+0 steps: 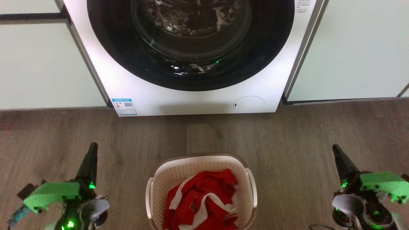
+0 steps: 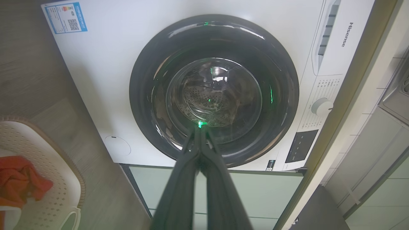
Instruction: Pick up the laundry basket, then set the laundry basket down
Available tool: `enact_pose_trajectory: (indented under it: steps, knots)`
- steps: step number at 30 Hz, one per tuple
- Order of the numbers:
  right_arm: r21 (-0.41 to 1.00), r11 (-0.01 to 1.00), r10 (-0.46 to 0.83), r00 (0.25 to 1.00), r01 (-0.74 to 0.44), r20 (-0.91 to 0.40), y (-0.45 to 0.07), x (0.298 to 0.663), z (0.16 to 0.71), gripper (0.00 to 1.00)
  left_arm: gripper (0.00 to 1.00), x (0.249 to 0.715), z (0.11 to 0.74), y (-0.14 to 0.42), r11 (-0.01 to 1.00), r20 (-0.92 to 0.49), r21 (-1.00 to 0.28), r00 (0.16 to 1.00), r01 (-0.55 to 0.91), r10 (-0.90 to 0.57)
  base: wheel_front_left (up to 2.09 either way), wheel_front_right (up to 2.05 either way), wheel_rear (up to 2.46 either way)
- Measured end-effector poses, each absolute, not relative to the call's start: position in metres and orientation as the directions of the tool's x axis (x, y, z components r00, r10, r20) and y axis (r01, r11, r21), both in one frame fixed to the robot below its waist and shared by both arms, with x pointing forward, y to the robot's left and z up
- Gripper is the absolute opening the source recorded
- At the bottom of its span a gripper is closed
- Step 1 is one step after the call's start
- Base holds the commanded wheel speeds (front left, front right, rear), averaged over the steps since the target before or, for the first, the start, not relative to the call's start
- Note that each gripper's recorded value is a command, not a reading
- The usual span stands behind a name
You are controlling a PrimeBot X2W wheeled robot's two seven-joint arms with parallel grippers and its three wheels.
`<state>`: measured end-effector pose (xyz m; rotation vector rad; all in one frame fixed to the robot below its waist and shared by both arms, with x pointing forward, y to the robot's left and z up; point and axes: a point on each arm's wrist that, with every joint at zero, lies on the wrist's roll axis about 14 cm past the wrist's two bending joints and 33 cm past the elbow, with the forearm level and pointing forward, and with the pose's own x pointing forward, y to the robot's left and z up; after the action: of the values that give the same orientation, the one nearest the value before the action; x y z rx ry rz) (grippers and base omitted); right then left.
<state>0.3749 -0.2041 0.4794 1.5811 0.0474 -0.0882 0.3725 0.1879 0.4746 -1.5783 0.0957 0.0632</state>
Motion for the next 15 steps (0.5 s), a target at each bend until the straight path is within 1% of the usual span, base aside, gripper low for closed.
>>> enact_pose_trajectory:
  steps: [15]
  knots:
    - [0.996,-0.014,-0.028,0.996,0.086,-0.086,-0.2054,0.3748,0.4794,0.0,0.0,0.3725,0.4747,0.1878,-0.01,-0.1,-0.995,0.995,-0.101,-0.024,0.0,0.0,0.0]
